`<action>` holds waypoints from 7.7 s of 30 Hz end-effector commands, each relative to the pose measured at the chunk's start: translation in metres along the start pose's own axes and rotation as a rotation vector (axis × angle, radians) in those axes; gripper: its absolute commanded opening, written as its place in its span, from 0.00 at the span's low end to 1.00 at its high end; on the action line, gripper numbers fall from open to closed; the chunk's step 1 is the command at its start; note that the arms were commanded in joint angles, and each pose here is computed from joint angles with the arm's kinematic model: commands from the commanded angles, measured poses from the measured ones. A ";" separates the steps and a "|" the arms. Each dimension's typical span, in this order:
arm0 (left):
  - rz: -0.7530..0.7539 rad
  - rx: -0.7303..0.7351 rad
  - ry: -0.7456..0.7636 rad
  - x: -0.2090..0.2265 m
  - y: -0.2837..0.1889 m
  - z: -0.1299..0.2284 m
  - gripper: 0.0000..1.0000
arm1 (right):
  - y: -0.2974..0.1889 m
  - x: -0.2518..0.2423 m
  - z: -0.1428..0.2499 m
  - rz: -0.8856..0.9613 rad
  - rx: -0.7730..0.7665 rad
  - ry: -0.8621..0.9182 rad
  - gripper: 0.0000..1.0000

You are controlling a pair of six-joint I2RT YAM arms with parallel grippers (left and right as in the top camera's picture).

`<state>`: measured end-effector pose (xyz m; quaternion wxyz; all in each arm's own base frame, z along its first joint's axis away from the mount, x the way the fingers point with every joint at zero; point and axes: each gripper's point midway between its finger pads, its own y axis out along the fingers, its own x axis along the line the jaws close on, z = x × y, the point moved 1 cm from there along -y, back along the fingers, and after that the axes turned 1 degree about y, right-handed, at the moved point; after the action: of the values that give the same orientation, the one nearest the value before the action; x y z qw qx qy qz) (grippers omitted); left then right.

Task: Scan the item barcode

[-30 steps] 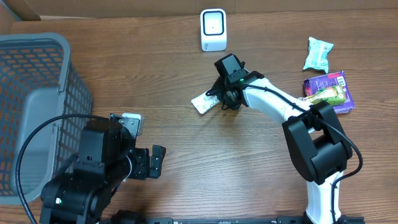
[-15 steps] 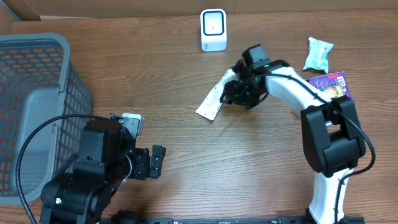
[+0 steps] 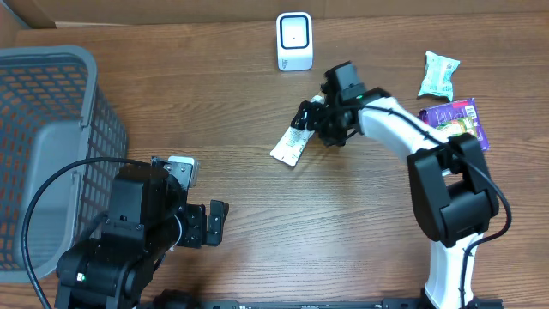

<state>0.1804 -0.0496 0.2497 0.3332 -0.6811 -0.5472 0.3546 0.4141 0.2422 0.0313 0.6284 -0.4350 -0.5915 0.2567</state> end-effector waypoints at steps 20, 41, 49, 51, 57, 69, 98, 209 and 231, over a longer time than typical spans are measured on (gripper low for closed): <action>-0.013 -0.007 -0.013 0.002 -0.001 -0.001 0.99 | 0.033 -0.009 0.008 0.076 -0.052 0.175 0.19; -0.013 -0.007 -0.013 0.002 -0.001 -0.001 1.00 | -0.130 0.066 0.015 -0.446 0.092 -0.535 0.04; -0.013 -0.007 -0.013 0.002 -0.001 -0.001 1.00 | -0.235 0.131 0.026 -0.706 0.009 -0.649 0.04; -0.013 -0.007 -0.013 0.002 -0.001 -0.001 1.00 | -0.247 0.139 0.026 -0.726 0.006 -0.650 0.04; -0.013 -0.007 -0.013 0.002 -0.001 -0.001 1.00 | -0.262 0.151 0.023 -0.739 -0.016 -0.649 0.04; -0.013 -0.007 -0.013 0.002 -0.001 -0.001 1.00 | -0.283 0.138 -0.046 -0.202 -0.409 -0.444 0.04; -0.013 -0.007 -0.013 0.002 -0.001 -0.001 0.99 | -0.147 0.106 -0.201 1.254 -0.707 -1.293 0.04; -0.013 -0.007 -0.013 0.002 -0.001 -0.001 1.00 | -0.454 0.010 0.093 -0.247 -0.842 -0.107 1.00; -0.013 -0.007 -0.013 0.002 -0.001 -0.001 1.00 | -0.405 -0.044 0.099 0.078 -1.117 -0.601 1.00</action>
<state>0.1804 -0.0496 0.2496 0.3333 -0.6808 -0.5472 0.3549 0.2386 0.0291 0.3609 0.1586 -0.6294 -0.7601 0.0308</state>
